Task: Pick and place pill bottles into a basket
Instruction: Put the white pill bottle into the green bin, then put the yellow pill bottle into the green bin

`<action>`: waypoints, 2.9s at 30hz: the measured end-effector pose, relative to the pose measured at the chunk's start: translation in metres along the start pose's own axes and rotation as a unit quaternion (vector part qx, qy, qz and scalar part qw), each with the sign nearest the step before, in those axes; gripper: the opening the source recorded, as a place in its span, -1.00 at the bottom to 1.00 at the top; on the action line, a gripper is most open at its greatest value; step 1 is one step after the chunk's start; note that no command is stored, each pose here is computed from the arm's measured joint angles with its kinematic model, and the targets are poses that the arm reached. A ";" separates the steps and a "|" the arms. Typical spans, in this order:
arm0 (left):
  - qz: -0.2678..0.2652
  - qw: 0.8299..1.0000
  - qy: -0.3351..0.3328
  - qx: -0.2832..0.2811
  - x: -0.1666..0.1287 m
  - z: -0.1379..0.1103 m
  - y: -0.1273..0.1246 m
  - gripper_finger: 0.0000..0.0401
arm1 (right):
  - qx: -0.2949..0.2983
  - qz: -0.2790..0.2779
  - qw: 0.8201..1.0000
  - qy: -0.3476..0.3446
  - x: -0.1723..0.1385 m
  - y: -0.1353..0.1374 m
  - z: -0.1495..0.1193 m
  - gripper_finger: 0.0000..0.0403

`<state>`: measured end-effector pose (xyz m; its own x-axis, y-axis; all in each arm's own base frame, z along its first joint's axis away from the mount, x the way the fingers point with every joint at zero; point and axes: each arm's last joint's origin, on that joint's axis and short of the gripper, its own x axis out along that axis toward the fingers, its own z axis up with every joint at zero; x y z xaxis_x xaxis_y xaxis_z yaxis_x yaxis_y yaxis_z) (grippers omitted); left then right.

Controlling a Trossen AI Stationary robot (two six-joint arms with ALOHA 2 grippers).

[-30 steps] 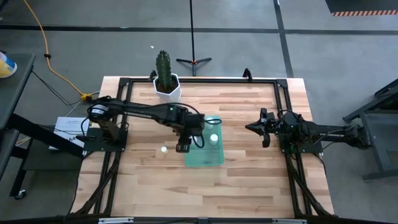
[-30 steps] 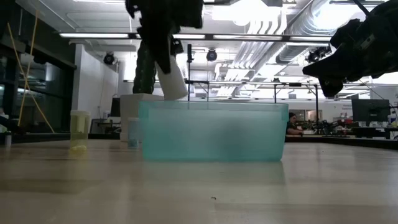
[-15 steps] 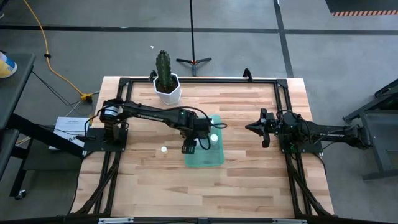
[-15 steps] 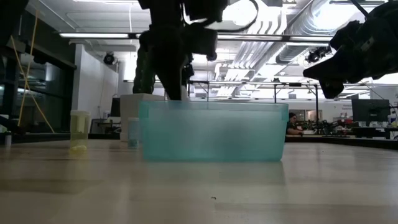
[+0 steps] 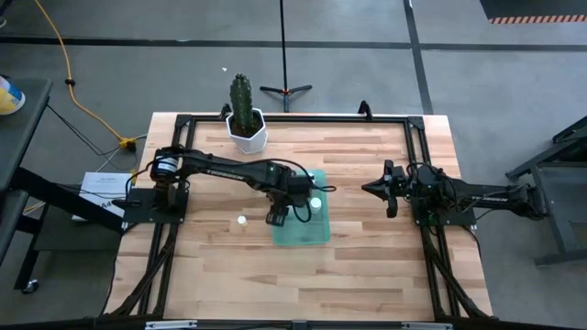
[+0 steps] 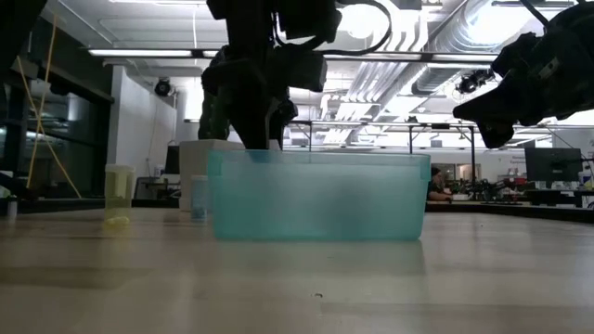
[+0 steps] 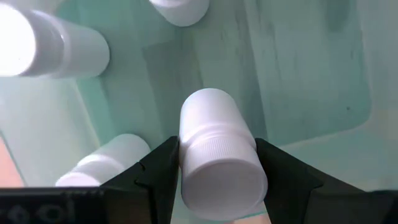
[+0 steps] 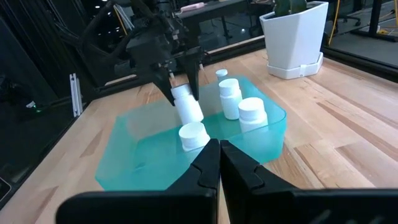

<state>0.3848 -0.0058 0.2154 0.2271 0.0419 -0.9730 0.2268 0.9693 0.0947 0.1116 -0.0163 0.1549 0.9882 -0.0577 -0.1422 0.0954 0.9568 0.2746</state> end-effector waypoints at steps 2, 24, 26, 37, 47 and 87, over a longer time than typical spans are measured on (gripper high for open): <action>0.001 1.000 0.000 0.015 0.003 0.001 0.000 0.10 | 0.000 0.000 1.000 0.000 0.000 0.000 0.000 -0.99; -0.007 0.999 0.021 0.047 0.010 -0.001 -0.001 0.16 | -0.001 -0.002 1.000 0.007 0.000 0.000 -0.001 -0.99; -0.006 0.999 0.017 0.047 0.010 0.000 -0.001 0.23 | -0.001 -0.001 1.000 0.007 0.000 0.000 -0.001 -0.99; 0.009 0.999 0.017 0.047 0.010 0.000 0.000 0.52 | -0.001 -0.002 1.000 0.007 0.000 0.000 -0.001 -0.99; 0.048 0.998 0.041 0.030 -0.014 0.006 0.005 0.53 | -0.001 -0.002 1.000 0.007 0.000 0.000 -0.001 -1.00; 0.001 0.978 0.056 -0.202 -0.057 -0.093 -0.097 0.31 | 0.006 -0.006 1.000 0.014 0.000 -0.001 -0.003 -0.99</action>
<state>0.2617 -0.0794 0.2421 0.1165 0.0474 -0.9921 -0.1711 0.9849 0.0270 0.1111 -0.0163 0.1520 0.9832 -0.0601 -0.1722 0.1078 0.9529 0.2834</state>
